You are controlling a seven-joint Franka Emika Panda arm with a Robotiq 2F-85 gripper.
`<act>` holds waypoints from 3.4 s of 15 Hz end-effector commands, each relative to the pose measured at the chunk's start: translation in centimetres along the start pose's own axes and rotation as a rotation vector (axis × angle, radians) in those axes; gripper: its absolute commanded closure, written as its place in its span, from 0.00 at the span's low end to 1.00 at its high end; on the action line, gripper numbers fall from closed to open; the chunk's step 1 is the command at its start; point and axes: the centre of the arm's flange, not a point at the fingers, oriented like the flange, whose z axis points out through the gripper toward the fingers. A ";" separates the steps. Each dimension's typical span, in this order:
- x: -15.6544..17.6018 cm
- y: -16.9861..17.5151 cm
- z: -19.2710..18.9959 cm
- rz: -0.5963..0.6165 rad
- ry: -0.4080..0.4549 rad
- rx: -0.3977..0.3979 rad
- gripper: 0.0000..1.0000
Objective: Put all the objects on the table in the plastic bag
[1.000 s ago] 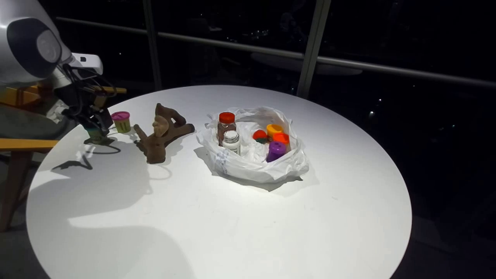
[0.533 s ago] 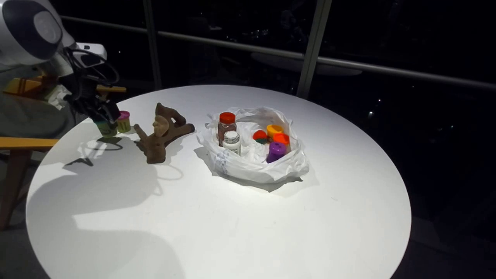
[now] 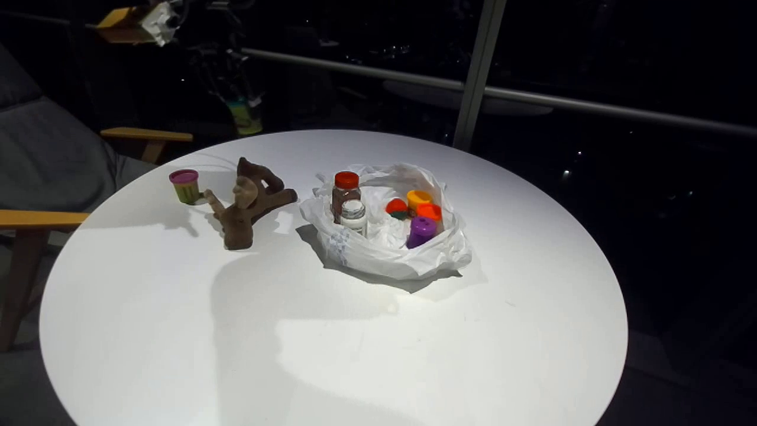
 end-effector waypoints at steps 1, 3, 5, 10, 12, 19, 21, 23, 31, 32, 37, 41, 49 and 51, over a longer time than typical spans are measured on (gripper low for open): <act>4.3 6.9 0.2 0.137 0.007 -0.051 0.77; 5.8 11.3 1.4 0.216 0.001 -0.055 0.77; 6.4 15.5 2.4 0.281 -0.002 -0.064 0.77; 7.1 22.7 5.8 0.397 -0.032 -0.069 0.77; 6.5 23.5 7.1 0.415 -0.055 -0.043 0.77; 5.1 20.5 13.8 0.429 -0.099 0.024 0.77; 5.4 19.9 15.8 0.423 -0.083 0.021 0.77; 6.0 19.9 15.3 0.425 -0.066 0.037 0.77; 7.3 21.0 14.6 0.442 -0.059 0.067 0.77; 7.2 21.3 14.5 0.436 -0.066 0.069 0.77; 6.7 22.4 14.0 0.417 -0.067 0.077 0.77; 7.2 23.1 17.4 0.449 -0.095 0.067 0.77; 5.7 22.8 21.5 0.451 -0.170 0.069 0.26; 5.7 22.5 19.1 0.459 -0.119 0.073 0.12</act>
